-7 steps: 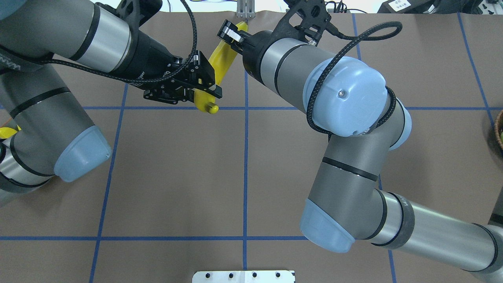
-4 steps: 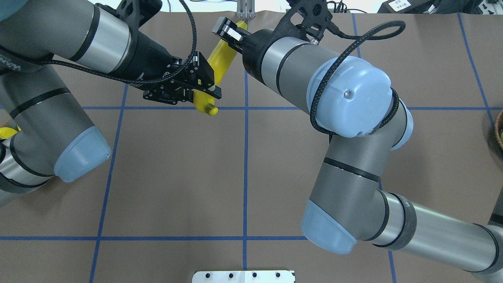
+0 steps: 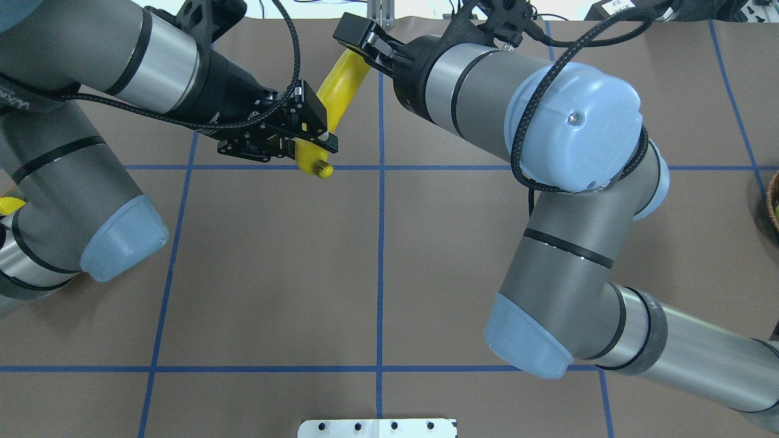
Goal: Transfer all bananas from basket to plate
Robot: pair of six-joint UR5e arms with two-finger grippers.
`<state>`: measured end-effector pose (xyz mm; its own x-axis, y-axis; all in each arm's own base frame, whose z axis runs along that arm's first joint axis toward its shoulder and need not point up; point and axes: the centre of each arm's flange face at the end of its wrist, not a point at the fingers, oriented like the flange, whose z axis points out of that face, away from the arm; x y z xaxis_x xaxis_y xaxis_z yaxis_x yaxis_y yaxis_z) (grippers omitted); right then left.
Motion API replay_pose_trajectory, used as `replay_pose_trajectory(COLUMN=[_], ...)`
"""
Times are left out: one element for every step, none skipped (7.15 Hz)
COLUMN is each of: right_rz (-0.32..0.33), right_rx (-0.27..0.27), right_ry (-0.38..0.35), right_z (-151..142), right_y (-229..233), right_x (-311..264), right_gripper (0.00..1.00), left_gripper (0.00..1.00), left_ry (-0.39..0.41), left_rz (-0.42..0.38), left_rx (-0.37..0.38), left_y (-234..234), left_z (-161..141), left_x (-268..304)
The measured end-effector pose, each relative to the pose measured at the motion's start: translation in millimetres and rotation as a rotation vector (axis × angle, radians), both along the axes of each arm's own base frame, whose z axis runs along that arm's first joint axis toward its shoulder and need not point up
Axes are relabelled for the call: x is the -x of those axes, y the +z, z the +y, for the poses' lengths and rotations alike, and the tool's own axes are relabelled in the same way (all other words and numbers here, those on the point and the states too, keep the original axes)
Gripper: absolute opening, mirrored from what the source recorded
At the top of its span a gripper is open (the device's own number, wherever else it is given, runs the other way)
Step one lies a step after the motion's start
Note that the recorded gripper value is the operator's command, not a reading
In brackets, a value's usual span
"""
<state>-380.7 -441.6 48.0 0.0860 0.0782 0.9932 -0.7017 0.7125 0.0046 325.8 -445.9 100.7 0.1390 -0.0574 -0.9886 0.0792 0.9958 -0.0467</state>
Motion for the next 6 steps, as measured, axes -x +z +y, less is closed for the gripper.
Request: replay_pose_trajectory(right_rz=[0.061, 0.133, 0.214, 0.292, 0.365, 0.439], right_rx=[0.02, 0.041, 0.059, 0.079, 0.095, 0.104], right_ry=[-0.022, -0.039, -0.06, -0.087, -0.114, -0.141], right_z=[-17.4, -36.9, -58.5, -83.7, -109.0, -132.7], right_y=[16.5, 39.6, 65.3, 93.1, 122.5, 154.0], right_x=[-13.8, -29.5, -47.2, -68.3, -90.3, -113.3], right_gripper=[1.0, 1.0, 1.0, 1.0, 1.0, 1.0], left_gripper=[0.0, 0.0, 0.0, 0.0, 0.0, 0.0], left_ry=[-0.004, -0.01, -0.022, -0.038, -0.059, -0.089], left_rz=[-0.013, -0.031, -0.054, -0.085, -0.119, -0.155], left_rx=[0.014, 0.032, 0.058, 0.094, 0.136, 0.184], left_y=[12.8, 28.9, 50.6, 77.9, 107.6, 139.1], left_z=[1.2, 2.5, 3.5, 3.8, 4.0, 2.8], left_x=[3.2, 8.3, 16.9, 28.3, 41.9, 59.5])
